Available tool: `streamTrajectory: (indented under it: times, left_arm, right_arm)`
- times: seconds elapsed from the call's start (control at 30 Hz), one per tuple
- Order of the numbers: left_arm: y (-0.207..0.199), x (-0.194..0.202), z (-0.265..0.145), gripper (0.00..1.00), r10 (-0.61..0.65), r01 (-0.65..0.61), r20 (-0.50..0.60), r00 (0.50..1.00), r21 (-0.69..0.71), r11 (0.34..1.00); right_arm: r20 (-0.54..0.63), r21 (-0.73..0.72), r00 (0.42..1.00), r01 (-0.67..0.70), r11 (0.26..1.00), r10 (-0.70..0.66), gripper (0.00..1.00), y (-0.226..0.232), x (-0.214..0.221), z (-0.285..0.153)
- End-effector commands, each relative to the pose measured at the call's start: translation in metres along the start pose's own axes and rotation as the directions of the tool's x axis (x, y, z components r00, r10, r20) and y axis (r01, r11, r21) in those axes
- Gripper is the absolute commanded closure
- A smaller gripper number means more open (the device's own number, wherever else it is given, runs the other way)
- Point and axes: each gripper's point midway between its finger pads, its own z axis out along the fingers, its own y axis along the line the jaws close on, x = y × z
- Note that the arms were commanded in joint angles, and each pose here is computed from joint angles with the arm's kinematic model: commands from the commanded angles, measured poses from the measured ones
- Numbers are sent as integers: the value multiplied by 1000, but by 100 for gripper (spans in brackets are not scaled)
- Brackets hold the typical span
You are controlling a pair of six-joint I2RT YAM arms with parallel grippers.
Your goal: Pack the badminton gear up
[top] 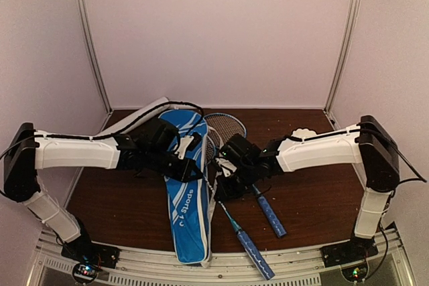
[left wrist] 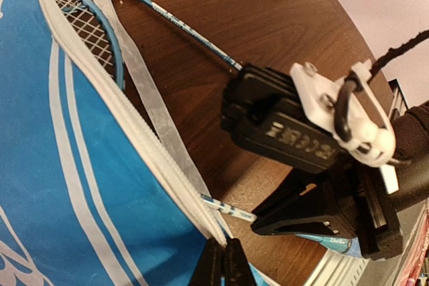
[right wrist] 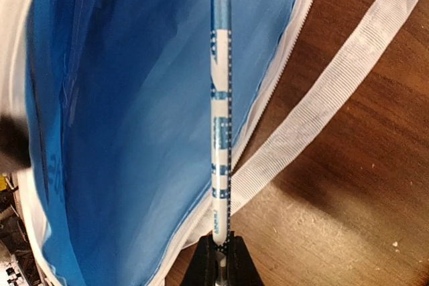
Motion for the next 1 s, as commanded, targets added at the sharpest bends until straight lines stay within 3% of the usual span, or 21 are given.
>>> streamTrajectory:
  times: [0.0,0.43,0.57,0.97]
  left_arm:
    - [-30,-15,-12,100,32,-42,76,997,132,990]
    - [-32,12,0,100,72,-67,-24,997,191,979]
    - [-44,16,6,100,91,-75,-44,995,276,958]
    - [-53,30,10,100,132,-91,-93,987,359,929]
  right_arm:
    - [99,-101,995,20,995,-10,100,26,-36,2]
    - [194,-192,981,61,979,-23,100,34,-62,4]
    - [222,-188,974,88,978,-45,100,31,-65,4]
    - [366,-349,916,-29,937,164,100,25,-129,2]
